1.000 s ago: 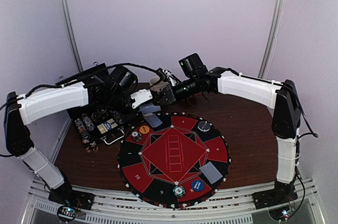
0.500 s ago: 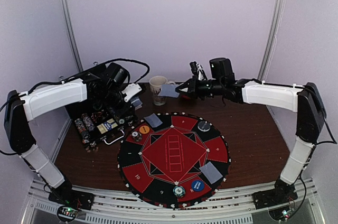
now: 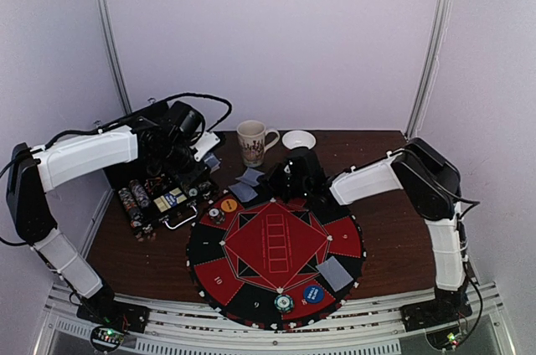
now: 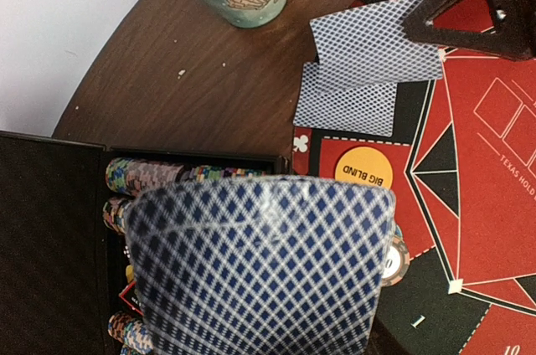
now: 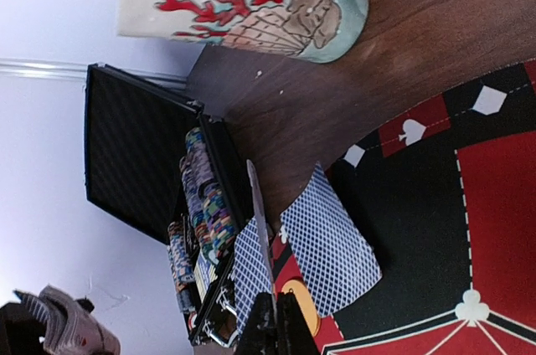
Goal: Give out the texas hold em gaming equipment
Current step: Distribute the poker card in the big blind area.
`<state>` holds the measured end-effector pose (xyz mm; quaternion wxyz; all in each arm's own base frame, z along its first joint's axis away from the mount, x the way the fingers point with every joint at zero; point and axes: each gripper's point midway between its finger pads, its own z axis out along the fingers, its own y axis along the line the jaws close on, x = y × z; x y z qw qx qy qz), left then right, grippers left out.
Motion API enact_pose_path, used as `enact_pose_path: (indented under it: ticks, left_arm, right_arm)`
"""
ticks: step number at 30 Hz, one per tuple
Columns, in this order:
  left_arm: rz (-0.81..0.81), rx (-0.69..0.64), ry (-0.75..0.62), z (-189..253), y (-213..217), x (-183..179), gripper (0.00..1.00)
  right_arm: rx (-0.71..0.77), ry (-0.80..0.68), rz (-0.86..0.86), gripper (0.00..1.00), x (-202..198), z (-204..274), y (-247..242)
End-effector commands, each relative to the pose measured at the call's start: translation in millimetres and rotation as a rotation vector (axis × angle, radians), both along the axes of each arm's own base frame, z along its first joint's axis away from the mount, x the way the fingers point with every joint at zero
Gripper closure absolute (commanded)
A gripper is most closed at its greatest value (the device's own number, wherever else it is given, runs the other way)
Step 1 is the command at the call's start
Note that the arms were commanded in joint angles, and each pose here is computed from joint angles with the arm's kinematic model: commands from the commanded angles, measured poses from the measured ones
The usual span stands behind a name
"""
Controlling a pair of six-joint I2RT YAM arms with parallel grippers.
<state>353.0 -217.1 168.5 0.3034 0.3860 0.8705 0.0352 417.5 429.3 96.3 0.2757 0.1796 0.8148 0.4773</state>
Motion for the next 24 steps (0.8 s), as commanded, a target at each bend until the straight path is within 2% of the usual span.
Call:
enact_pose_path:
  ticks: [1,10,16,24]
  left_arm:
    - [0.018,-0.023,-0.044,11,3,5,0.52]
    - [0.009,-0.017,-0.041,9,3,3,0.52]
    - [0.006,-0.018,-0.040,9,3,3,0.52]
    - [-0.006,-0.026,-0.037,10,2,1,0.52]
  right_arm:
    - [0.048,0.012,-0.137,1.00,31,-7,2]
    - [-0.020,0.027,-0.149,1.00,37,-29,21]
    - [-0.025,0.076,-0.136,1.00,24,-43,37]
    - [-0.016,0.094,-0.173,1.00,20,-42,30]
